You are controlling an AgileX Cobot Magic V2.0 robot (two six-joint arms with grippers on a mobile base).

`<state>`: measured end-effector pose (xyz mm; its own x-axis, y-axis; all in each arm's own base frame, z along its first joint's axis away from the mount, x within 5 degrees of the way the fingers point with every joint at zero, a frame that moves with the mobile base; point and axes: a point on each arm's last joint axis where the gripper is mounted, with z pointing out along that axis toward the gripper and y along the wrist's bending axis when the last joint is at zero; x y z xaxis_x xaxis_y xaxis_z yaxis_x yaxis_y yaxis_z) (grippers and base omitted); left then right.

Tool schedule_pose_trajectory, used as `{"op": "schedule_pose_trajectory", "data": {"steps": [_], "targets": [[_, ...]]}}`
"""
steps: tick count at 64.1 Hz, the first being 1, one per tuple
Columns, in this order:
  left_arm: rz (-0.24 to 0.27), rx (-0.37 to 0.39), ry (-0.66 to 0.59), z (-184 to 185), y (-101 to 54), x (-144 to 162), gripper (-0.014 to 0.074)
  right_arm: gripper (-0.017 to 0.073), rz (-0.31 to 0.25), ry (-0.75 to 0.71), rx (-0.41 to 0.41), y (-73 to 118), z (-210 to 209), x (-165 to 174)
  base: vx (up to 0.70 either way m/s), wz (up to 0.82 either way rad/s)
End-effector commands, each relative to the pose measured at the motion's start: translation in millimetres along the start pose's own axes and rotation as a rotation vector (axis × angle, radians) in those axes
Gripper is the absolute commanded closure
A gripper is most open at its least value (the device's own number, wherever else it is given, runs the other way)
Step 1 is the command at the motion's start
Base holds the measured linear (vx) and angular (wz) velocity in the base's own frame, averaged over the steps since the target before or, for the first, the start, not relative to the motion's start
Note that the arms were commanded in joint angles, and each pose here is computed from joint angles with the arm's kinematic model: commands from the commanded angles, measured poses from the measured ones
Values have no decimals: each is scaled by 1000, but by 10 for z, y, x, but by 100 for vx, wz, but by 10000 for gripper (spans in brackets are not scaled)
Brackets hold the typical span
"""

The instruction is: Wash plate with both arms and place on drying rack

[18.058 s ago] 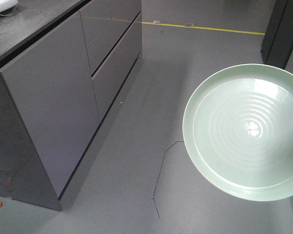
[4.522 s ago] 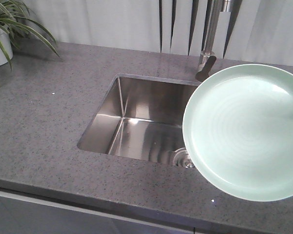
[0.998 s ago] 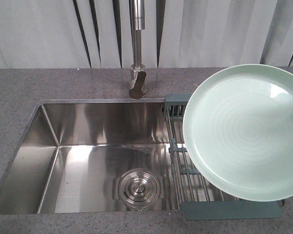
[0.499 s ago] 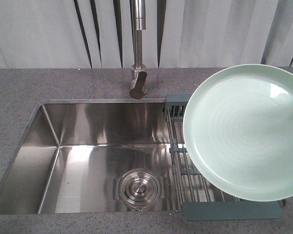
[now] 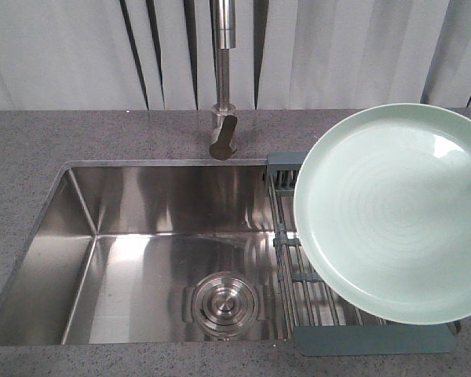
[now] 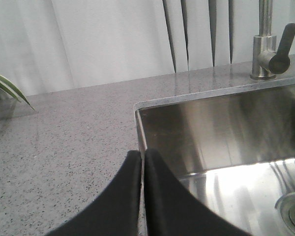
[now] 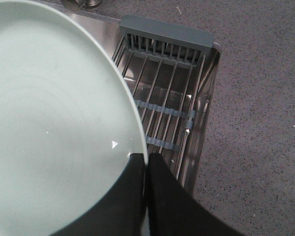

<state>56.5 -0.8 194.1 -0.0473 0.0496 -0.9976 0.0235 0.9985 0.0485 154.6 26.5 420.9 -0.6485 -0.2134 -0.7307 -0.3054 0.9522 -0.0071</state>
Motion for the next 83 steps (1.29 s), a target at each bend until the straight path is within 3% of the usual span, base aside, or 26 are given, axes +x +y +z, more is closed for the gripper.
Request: {"op": "schedule_pose_trajectory", "data": {"steps": [1,83], "targets": [[-13,10,-56,2,-10,19,591,567,7,-97,18,-9,-92,-98,0,0],[-13,10,-56,2,-10,19,591,567,7,-97,17,-9,-91,-97,0,1]]}}
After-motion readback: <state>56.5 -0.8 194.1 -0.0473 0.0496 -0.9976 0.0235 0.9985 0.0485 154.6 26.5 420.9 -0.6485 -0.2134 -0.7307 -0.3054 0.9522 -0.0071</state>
